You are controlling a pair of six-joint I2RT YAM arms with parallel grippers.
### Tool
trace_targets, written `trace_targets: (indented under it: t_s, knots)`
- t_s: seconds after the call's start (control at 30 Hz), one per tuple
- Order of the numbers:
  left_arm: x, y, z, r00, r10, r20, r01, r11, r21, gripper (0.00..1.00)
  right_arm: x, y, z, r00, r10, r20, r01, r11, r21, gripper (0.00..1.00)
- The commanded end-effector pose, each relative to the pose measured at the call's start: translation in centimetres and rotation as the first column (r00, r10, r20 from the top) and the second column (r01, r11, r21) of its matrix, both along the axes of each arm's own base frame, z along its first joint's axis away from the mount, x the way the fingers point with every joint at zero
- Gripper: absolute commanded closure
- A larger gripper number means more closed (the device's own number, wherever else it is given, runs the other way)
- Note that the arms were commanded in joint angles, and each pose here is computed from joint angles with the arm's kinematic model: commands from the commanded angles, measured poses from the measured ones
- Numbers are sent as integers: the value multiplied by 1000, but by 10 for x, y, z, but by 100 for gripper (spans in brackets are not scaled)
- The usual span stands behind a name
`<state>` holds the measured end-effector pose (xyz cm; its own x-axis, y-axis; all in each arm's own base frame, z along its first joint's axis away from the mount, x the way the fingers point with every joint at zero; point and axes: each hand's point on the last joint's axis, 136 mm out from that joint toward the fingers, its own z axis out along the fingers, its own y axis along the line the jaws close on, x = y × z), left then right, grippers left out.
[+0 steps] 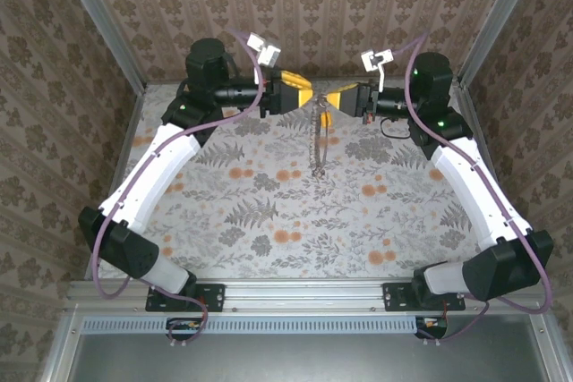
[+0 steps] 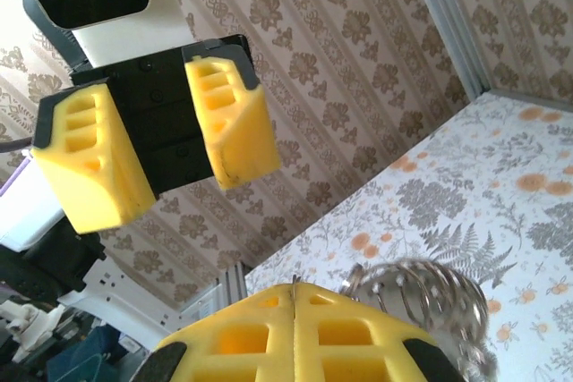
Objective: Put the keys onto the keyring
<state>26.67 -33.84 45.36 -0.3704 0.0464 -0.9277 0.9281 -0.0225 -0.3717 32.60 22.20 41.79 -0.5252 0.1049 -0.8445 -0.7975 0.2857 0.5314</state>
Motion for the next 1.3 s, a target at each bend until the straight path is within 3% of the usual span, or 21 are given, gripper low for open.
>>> trace_targets:
  t_s: [0.0,0.9,1.27]
  knots:
    - [-3,-1,-8,998,-59,-2,59,998,28,63,-8,2,15,997,54,54,-55,999,4,100]
    - [9,-23,-24,993,-108,-53,110,993,33,63,5,6,2,998,65,14,-66,998,20,100]
    - [5,-26,-31,989,-130,-65,133,990,44,70,7,6,0,998,53,15,-54,998,17,100]
